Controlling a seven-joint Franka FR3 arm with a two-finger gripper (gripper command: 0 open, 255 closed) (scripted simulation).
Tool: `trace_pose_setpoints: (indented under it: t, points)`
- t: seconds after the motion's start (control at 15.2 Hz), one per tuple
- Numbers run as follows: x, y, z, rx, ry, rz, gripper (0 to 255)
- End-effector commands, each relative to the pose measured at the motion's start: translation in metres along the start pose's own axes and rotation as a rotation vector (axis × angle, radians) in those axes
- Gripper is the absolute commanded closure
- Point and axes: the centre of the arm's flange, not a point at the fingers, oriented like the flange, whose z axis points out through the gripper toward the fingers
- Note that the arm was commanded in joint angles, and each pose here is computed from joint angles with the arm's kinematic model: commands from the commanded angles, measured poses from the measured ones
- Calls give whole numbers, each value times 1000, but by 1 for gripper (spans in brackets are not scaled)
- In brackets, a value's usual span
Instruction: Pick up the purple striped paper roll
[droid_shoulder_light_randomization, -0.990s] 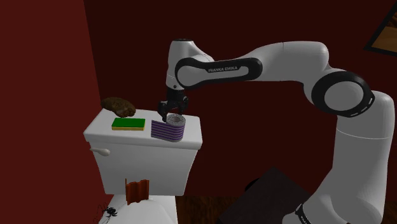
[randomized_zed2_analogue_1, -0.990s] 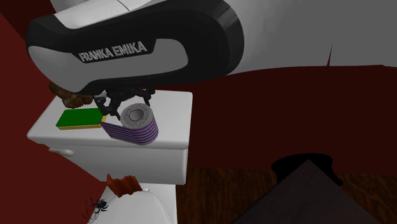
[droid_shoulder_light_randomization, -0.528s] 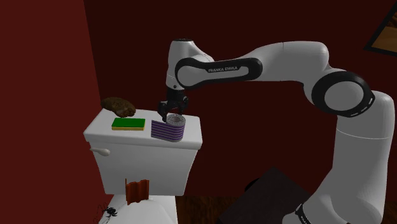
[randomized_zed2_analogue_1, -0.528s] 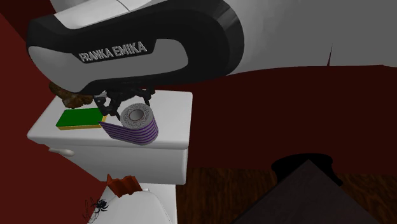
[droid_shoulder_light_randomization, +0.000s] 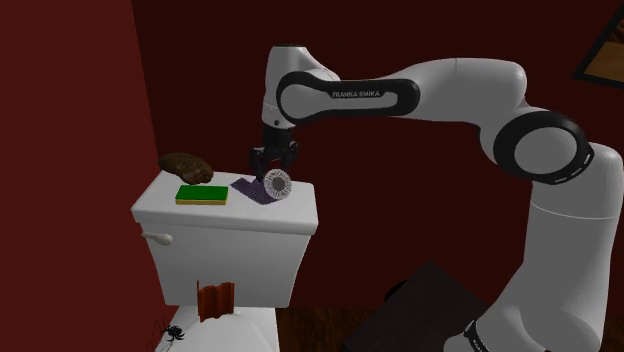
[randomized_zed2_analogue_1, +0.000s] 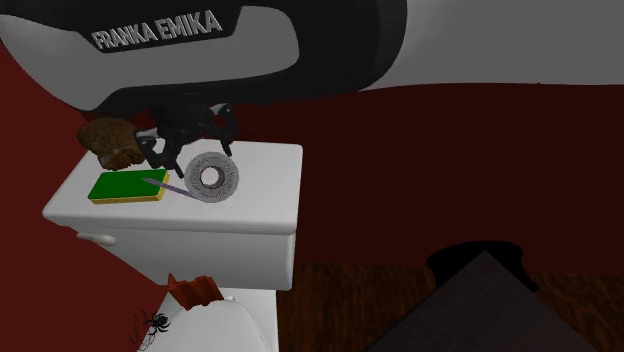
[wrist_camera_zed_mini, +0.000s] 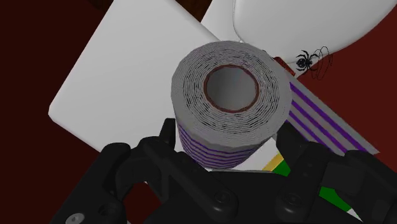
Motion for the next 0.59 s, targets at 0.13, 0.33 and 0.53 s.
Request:
trace_pose_setpoints:
  t: [0.13,0.33,0.53]
  points:
    - [1,0,-21,0,0,0,255]
    - [2,0,-37,0,0,0,255]
    - [2,0,-43,0,0,0,255]
